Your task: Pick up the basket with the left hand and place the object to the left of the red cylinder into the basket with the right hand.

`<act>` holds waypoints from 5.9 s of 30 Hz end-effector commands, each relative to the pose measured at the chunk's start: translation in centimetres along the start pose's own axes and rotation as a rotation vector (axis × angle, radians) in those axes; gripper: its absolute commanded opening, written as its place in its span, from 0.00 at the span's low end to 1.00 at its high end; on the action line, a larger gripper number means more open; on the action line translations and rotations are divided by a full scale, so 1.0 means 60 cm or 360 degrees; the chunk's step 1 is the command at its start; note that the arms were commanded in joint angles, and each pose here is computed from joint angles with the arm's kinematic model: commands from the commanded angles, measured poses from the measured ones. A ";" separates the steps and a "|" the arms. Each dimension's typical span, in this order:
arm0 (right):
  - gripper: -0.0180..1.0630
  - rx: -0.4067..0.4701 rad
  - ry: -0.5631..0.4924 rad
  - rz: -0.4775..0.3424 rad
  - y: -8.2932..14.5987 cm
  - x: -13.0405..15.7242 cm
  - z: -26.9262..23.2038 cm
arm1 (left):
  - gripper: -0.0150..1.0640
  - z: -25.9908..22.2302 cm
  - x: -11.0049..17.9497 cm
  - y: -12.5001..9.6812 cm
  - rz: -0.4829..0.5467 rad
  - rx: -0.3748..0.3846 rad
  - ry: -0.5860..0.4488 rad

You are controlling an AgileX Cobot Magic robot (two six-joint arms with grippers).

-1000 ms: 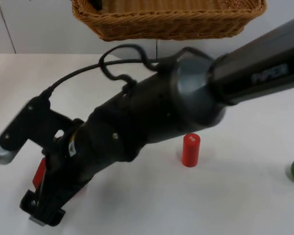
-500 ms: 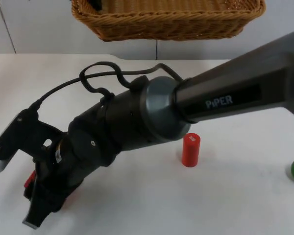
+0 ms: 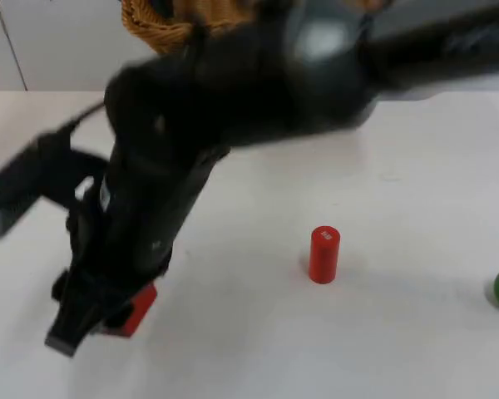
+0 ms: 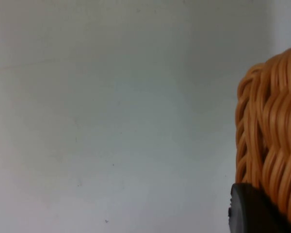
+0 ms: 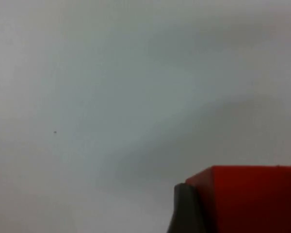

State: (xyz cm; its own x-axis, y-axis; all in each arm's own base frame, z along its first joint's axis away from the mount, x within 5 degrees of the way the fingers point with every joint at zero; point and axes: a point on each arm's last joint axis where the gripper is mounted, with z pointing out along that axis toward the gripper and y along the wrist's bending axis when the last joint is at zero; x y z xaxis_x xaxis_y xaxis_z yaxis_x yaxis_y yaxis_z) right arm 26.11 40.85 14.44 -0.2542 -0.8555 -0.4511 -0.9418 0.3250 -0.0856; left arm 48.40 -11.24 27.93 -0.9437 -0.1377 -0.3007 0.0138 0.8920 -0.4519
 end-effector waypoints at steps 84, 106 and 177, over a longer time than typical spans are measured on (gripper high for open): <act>0.99 0.0799 -0.0665 0.0724 -0.320 0.068 -0.548 | 0.01 0.027 0.010 0.000 -0.0016 0.0105 0.0077; 0.99 0.0899 -0.0965 0.0752 -0.066 0.290 -0.684 | 0.01 0.033 0.010 0.004 0.0023 0.0092 0.0084; 0.99 0.0879 -0.0913 0.0821 -0.084 0.283 -0.660 | 0.89 -0.002 0.137 0.009 0.0340 -0.0328 -0.0074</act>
State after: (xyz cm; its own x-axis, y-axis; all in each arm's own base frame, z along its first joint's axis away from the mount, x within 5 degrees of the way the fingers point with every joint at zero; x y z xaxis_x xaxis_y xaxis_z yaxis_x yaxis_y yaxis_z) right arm 17.73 8.79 42.34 -0.3307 -0.2790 -0.9015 -0.4753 0.8746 -0.0963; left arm 42.58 -12.18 23.20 -0.9446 0.0502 -0.3243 0.1198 0.9728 -0.1982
